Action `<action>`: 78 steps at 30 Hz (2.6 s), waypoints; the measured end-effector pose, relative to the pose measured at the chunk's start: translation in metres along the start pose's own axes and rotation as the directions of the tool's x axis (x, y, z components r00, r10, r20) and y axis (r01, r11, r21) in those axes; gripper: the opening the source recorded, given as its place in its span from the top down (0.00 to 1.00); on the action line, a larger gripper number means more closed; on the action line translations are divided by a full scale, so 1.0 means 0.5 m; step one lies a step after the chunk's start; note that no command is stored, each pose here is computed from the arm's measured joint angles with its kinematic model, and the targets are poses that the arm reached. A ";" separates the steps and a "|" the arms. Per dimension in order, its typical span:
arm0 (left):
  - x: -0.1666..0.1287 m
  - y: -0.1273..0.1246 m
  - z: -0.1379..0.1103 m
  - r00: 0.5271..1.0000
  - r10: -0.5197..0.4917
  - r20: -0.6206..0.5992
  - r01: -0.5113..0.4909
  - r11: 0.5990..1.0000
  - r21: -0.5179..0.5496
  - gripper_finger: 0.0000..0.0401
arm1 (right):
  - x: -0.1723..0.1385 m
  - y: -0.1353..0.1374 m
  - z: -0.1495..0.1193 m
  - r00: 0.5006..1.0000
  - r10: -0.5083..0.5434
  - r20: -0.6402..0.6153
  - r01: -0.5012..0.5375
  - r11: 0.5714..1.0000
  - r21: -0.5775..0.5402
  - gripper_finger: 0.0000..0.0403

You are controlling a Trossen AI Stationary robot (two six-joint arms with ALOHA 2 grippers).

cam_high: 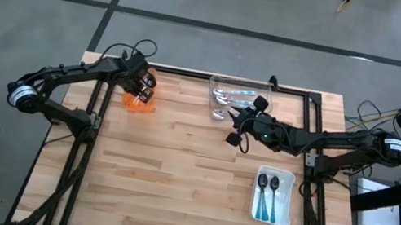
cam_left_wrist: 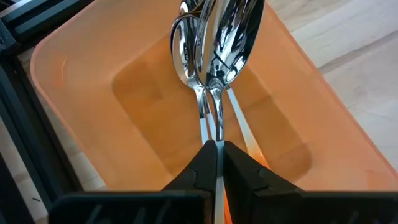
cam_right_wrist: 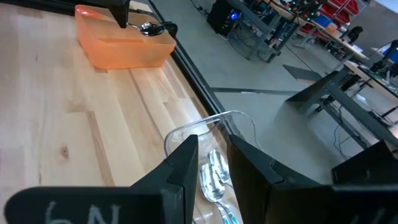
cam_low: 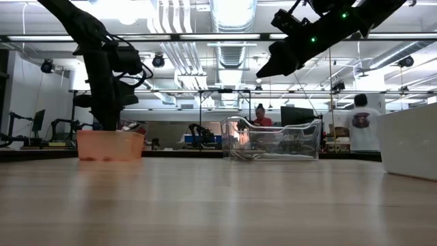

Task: Sort silverware by color (type)
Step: Put the orange spoon into the orange bin

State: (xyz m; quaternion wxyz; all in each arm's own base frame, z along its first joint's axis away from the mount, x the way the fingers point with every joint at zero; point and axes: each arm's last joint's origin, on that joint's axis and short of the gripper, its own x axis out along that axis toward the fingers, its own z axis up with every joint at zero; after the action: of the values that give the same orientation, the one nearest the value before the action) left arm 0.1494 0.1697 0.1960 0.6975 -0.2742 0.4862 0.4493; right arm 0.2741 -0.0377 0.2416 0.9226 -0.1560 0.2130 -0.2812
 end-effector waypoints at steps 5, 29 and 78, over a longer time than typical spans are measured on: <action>0.000 0.000 0.001 1.000 0.000 0.007 0.000 1.000 -0.001 1.00 | 0.000 0.000 0.000 1.000 0.000 0.000 0.000 1.000 0.001 0.81; -0.120 -0.079 0.016 0.975 -0.123 0.182 0.109 0.990 0.088 1.00 | 0.000 0.000 0.000 1.000 0.001 0.000 -0.001 1.000 -0.001 0.81; -0.081 -0.030 0.070 0.994 -0.004 0.108 0.007 1.000 -0.022 1.00 | 0.000 0.001 0.000 1.000 0.010 0.003 -0.010 1.000 -0.002 0.81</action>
State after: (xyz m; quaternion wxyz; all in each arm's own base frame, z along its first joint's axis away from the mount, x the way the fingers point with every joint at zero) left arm 0.1727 0.1769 0.2458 0.7209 -0.2588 0.4419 0.4669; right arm 0.2744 -0.0373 0.2415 0.9241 -0.1563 0.2129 -0.2762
